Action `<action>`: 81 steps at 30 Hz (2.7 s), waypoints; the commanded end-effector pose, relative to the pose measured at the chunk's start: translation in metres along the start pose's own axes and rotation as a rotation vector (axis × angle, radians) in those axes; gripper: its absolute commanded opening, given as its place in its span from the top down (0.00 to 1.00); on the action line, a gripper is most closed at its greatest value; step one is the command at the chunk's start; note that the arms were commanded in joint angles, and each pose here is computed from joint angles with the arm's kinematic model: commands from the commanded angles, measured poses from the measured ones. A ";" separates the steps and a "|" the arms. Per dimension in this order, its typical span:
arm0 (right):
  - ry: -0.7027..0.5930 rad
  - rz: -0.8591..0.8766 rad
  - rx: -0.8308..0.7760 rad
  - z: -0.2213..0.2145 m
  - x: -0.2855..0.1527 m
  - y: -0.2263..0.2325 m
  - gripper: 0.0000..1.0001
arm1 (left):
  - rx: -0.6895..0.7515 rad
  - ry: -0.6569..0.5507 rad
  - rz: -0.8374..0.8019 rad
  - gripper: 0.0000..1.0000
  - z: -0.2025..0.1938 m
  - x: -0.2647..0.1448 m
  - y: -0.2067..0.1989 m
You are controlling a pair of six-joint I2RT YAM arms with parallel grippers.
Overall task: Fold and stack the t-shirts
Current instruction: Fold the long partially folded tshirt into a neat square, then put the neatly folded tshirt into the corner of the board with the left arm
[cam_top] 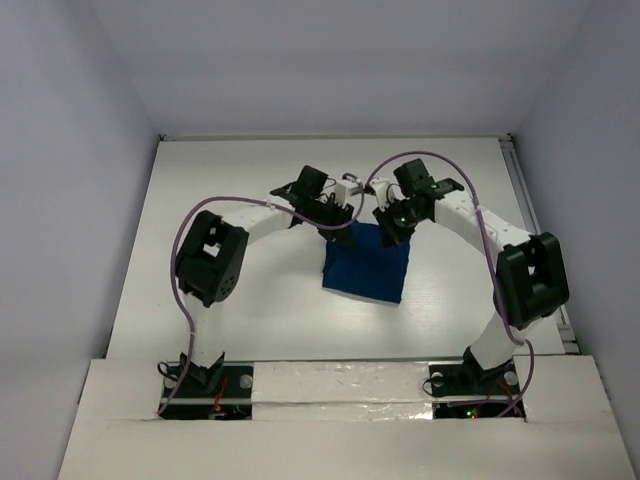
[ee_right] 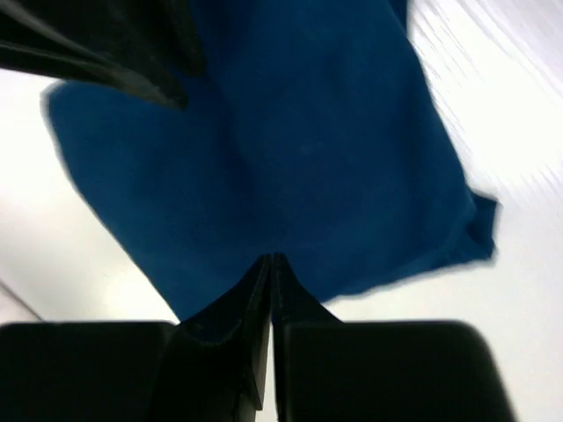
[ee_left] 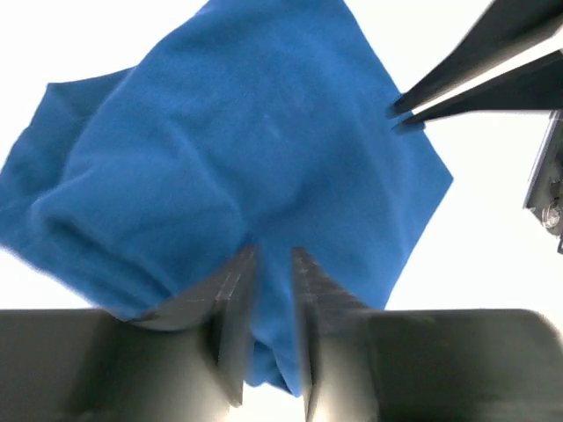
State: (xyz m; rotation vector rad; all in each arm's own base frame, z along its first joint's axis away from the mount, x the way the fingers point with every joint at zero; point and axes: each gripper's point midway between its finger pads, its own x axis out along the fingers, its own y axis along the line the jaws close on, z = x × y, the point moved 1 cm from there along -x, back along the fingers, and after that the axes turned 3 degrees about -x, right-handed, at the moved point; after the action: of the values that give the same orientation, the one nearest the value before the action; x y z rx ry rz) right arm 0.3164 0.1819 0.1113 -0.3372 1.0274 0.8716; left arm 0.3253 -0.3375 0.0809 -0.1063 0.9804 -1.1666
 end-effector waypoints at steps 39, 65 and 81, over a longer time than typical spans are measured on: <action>0.084 0.171 0.063 -0.005 0.054 0.024 1.00 | -0.321 0.031 -0.094 0.22 -0.080 0.011 0.037; -0.206 0.011 -0.100 0.047 -0.048 0.032 1.00 | -0.319 -0.040 -0.091 1.00 -0.032 -0.022 0.062; -0.313 -0.167 -0.120 0.027 -0.108 0.029 1.00 | -0.155 -0.058 0.437 1.00 0.005 -0.176 0.187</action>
State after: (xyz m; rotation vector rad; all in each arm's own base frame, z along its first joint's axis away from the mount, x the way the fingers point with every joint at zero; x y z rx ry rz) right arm 0.2800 0.1700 0.2282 -0.3480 0.6543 0.8301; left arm 0.4260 -0.1707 0.0488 -0.2458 1.0694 -0.8097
